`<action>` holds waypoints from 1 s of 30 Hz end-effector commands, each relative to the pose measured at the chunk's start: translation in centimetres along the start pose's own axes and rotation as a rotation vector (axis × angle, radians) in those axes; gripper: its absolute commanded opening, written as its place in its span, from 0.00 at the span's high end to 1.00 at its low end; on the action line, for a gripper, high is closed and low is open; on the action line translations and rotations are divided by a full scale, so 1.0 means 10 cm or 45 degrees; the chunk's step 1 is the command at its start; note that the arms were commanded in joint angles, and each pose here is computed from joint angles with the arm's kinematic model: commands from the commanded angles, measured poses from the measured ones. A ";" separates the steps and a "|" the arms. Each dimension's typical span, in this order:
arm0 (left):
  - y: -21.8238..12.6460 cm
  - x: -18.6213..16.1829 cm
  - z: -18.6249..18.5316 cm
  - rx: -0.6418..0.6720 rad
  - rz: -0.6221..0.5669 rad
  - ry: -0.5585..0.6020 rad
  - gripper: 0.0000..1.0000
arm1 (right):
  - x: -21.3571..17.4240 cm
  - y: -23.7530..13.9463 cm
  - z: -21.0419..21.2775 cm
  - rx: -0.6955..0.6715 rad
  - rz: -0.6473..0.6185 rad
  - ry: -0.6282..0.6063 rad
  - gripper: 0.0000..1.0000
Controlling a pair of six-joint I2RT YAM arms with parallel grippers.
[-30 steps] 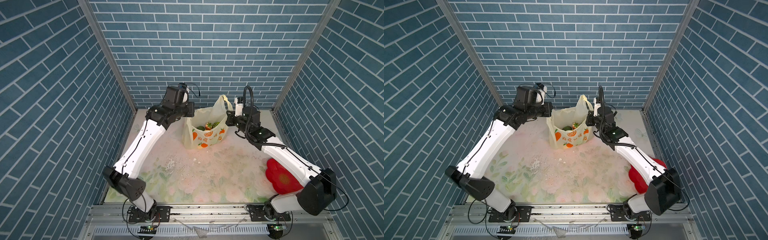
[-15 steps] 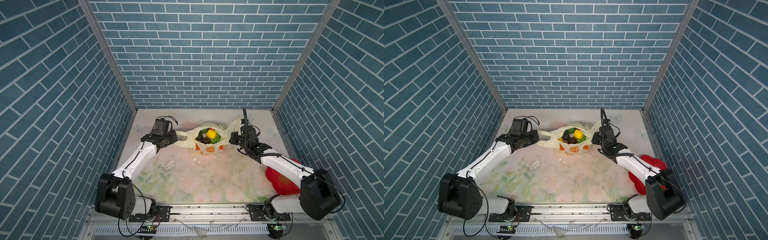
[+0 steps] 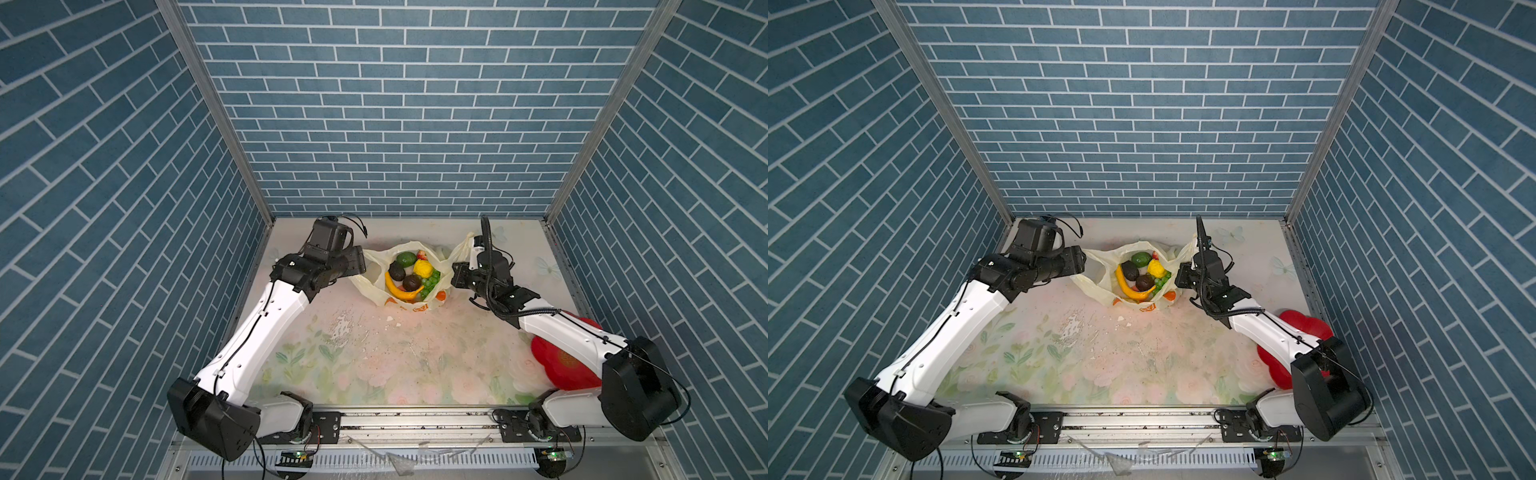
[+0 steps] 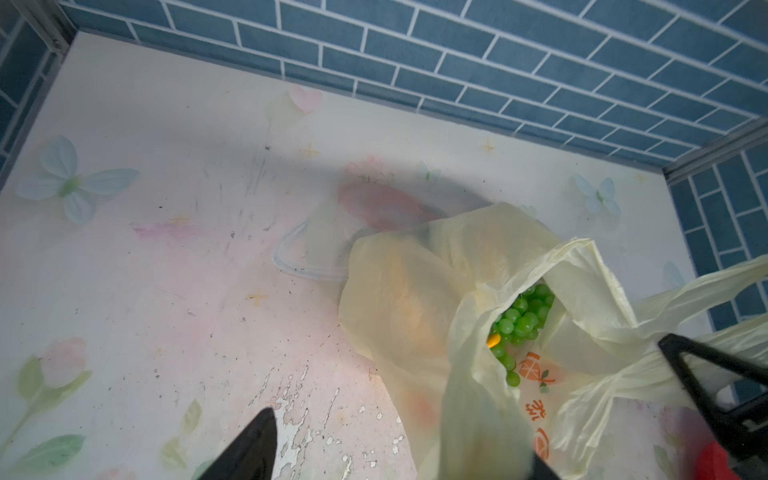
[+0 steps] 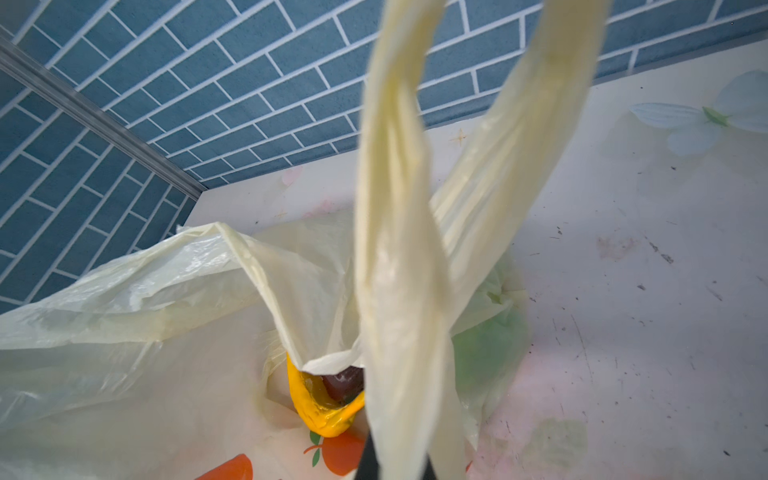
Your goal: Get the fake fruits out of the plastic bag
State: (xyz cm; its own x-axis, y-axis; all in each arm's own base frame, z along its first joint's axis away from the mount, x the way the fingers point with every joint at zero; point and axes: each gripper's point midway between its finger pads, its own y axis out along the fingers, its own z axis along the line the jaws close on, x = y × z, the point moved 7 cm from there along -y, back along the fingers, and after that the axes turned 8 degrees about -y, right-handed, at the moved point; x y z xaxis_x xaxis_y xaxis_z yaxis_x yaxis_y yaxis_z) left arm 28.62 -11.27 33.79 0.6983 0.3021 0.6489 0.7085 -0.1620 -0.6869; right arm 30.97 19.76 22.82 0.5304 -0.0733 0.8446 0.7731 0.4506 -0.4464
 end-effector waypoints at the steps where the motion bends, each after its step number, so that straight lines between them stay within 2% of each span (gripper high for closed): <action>1: -0.20 -0.06 0.09 0.144 0.076 0.130 0.19 | 0.20 -0.01 0.13 0.038 -0.058 -0.055 1.00; 5: -0.46 0.02 0.02 0.191 0.032 0.213 0.14 | 0.24 0.01 0.18 0.046 -0.062 -0.081 1.00; 8: -0.72 0.02 -0.28 0.320 -0.015 0.448 0.13 | 0.27 0.02 0.20 0.045 -0.057 -0.095 1.00; 10: -0.81 0.00 -0.54 0.258 -0.027 0.521 0.12 | 0.29 0.03 0.21 0.046 -0.059 -0.101 1.00; 14: -0.83 -0.15 -1.02 0.049 -0.031 0.573 0.15 | 0.30 0.03 0.24 0.048 -0.071 -0.110 1.00; 17: -0.64 -0.31 -1.33 -0.064 0.050 0.576 0.19 | 0.30 0.02 0.24 0.046 -0.081 -0.104 1.00; 23: -0.10 -0.63 -1.59 -0.116 0.206 0.533 0.23 | 0.30 -0.02 0.24 0.042 -0.099 -0.125 1.00; 30: 0.49 -0.79 -1.45 -0.026 0.303 0.419 0.26 | 0.29 -0.07 0.21 0.029 -0.111 -0.133 1.00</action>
State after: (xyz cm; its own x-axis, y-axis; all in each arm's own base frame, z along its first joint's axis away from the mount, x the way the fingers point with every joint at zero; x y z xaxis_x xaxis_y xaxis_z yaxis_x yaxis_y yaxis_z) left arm 26.83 -28.52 30.75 0.8220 -0.1410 0.5518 0.5219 -0.2014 -0.8289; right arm 31.45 21.31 24.90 0.4701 -0.0224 0.8823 0.7838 0.4702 -0.4057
